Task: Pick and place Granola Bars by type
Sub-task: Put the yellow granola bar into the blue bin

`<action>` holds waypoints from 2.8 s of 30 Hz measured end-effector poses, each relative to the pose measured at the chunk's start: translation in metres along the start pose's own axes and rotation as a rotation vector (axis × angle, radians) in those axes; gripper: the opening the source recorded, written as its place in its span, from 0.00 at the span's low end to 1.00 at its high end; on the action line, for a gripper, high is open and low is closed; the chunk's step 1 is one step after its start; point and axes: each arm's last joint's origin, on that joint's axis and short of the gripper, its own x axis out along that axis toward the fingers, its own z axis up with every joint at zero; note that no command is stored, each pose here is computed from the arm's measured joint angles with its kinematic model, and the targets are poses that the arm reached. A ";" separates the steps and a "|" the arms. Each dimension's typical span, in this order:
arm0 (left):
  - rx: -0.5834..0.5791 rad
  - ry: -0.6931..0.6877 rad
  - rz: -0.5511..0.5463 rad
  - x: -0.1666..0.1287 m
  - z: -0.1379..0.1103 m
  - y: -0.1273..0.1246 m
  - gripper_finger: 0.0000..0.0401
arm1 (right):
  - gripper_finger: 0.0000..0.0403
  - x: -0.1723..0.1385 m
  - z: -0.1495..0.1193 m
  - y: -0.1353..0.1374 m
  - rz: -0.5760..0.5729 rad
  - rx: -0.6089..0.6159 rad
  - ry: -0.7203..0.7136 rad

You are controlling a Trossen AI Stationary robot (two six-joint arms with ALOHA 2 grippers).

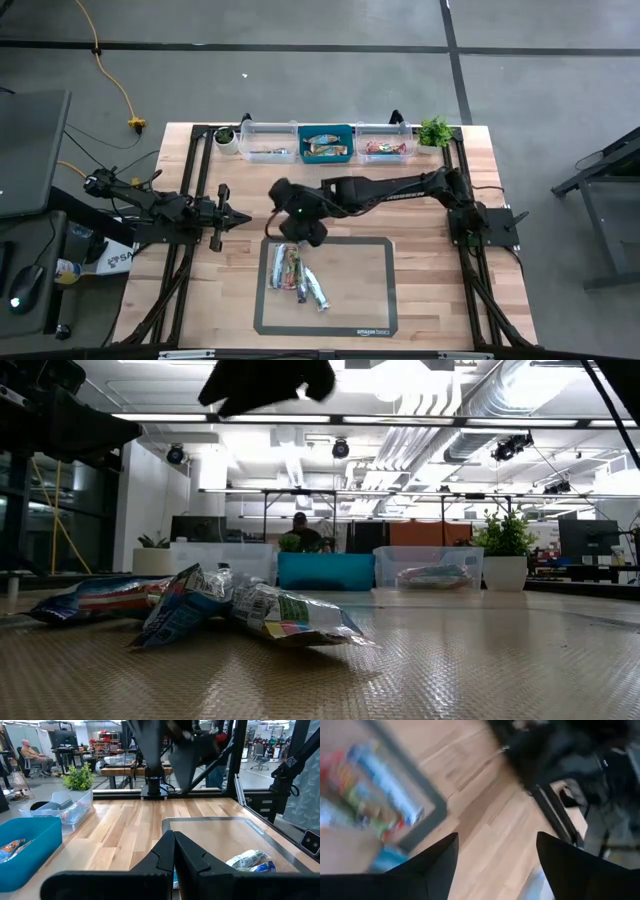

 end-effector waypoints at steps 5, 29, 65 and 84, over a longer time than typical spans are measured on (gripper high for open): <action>0.000 0.000 0.000 0.000 0.000 0.000 0.00 | 0.63 0.025 -0.006 0.011 0.052 -0.140 0.027; 0.000 -0.001 0.000 0.000 0.000 0.000 0.00 | 0.62 0.087 -0.058 0.048 0.427 -0.318 0.166; 0.000 0.000 0.000 0.000 0.000 0.000 0.00 | 0.62 0.116 -0.104 0.031 0.495 -0.345 -0.008; 0.000 -0.001 0.000 0.000 0.000 0.000 0.00 | 0.55 0.135 -0.111 0.040 0.493 -0.278 0.028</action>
